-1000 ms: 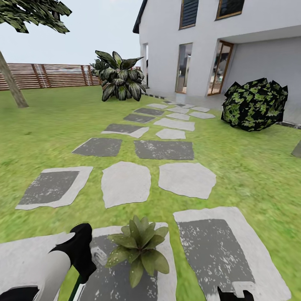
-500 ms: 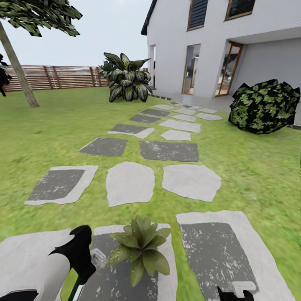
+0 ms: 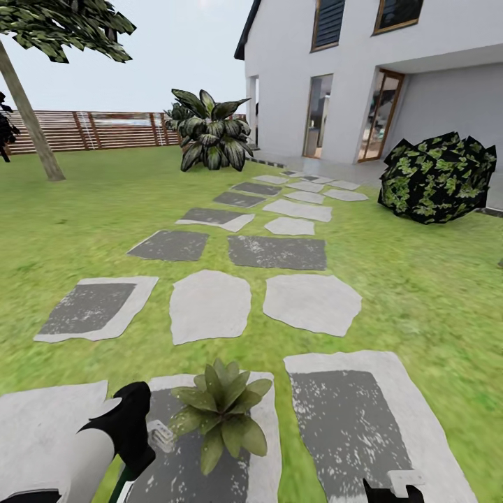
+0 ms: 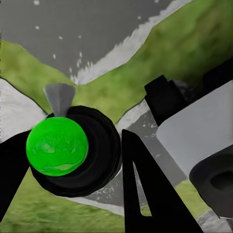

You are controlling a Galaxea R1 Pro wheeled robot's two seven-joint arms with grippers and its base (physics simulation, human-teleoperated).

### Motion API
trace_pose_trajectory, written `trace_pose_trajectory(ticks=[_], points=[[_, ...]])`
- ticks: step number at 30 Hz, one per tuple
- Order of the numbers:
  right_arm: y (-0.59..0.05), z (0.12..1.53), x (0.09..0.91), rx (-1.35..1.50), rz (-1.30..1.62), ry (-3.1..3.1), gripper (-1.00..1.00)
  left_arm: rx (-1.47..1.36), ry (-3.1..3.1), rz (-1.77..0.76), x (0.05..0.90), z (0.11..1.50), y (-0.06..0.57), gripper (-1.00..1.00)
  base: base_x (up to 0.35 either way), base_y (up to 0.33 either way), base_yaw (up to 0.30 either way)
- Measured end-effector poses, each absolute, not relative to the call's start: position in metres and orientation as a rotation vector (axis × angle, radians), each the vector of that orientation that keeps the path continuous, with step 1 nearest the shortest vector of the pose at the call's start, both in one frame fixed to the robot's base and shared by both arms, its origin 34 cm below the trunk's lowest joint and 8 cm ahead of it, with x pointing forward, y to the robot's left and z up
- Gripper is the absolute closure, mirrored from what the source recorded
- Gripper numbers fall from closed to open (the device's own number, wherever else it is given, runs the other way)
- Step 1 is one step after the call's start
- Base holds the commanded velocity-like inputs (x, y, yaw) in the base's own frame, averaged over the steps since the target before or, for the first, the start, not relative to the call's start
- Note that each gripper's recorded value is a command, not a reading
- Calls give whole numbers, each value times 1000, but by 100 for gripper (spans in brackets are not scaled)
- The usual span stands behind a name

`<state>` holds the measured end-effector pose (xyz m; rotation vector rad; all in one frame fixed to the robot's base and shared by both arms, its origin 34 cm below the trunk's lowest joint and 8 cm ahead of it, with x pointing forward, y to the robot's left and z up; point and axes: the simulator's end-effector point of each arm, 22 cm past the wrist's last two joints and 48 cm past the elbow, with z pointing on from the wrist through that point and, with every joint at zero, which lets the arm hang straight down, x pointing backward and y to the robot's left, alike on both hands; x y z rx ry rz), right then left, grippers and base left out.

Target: Pick up the pesticide atomizer in the garden and spray insectifuge to fully cover both potted plants in the garden.

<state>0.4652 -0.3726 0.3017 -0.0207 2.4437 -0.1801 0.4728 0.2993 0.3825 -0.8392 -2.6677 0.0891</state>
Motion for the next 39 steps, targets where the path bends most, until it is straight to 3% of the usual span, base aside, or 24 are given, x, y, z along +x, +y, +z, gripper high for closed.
trace_pose_trajectory(ticks=[10, 19, 39], points=[[-373, 302, 465, -20, -180, 2444, -100, -770, -2727, 13, 477, 375, 320, 100, 0, 0, 140], [-373, 302, 465, -20, -180, 2444, -100, -739, -2758, 105, 474, 371, 299, 100, 0, 0, 251], [-373, 302, 465, -20, -182, 2444, -100, -727, -2762, 131, 473, 370, 293, 100, 55, -118, 35]])
